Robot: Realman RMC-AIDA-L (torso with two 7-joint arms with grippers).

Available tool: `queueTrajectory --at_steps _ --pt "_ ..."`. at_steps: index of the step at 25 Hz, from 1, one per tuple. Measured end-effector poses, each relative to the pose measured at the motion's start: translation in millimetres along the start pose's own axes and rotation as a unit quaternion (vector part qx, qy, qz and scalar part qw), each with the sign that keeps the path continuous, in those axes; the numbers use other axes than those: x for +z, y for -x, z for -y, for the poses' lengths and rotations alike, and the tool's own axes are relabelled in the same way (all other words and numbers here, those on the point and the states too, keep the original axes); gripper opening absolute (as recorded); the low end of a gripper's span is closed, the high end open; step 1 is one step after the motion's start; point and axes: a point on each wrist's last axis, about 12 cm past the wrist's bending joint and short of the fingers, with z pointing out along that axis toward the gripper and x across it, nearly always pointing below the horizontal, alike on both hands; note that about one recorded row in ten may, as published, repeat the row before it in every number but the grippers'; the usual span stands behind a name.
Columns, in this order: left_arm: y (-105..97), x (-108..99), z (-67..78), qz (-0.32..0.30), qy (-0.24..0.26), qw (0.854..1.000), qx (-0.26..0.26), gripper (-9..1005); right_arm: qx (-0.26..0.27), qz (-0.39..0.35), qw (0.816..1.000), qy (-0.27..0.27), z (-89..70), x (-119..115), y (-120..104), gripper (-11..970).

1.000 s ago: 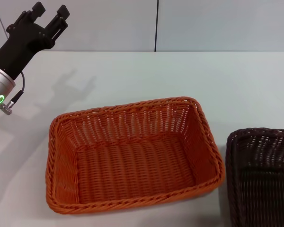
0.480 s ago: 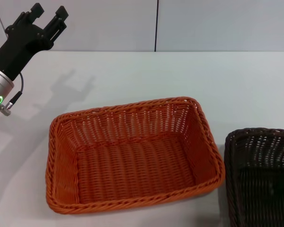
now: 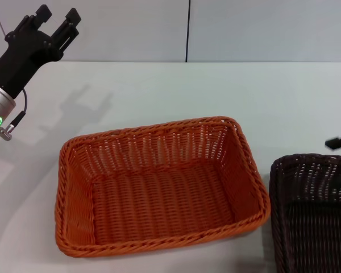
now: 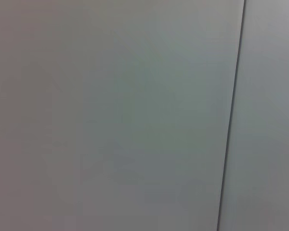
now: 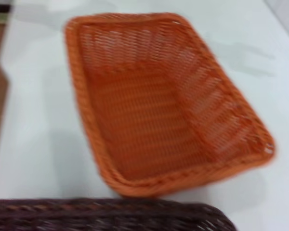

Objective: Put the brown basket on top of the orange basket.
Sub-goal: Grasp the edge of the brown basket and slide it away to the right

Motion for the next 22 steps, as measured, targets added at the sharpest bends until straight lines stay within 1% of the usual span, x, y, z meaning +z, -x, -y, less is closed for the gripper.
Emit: queueTrajectory --at_steps 1,3,7,8,10,13,14,18,22 --pt "0 -1 -0.3 -0.001 0.001 1.000 0.000 715 0.000 0.000 1.000 0.000 0.0 0 0 679" --pt "-1 -2 -0.5 -0.001 0.002 1.000 0.000 715 0.011 -0.020 1.000 -0.010 10.4 6 -4 679" --pt "-2 -5 -1.7 -0.003 0.006 1.000 -0.001 715 0.022 -0.037 0.999 -0.016 16.3 13 -10 678" --pt "-2 -6 -2.0 -0.004 0.007 1.000 -0.001 715 0.029 -0.046 0.998 -0.018 19.6 19 -14 675" --pt "-2 -6 -2.0 -0.004 0.007 1.000 -0.001 715 0.032 -0.050 0.998 -0.019 20.8 21 -16 670" --pt "-3 -7 -2.9 -0.006 0.009 1.000 -0.001 715 0.043 -0.069 0.997 -0.018 24.4 32 -24 661" --pt "-3 -7 -2.9 -0.006 0.009 1.000 -0.001 715 0.043 -0.069 0.997 -0.018 24.4 32 -24 659" --pt "-3 -7 -3.3 -0.007 0.010 1.000 -0.001 715 0.056 -0.090 0.994 -0.002 22.9 48 -35 647" --pt "-2 -7 -3.9 -0.007 0.010 1.000 0.000 715 0.067 -0.102 0.993 -0.001 22.9 54 -43 636"
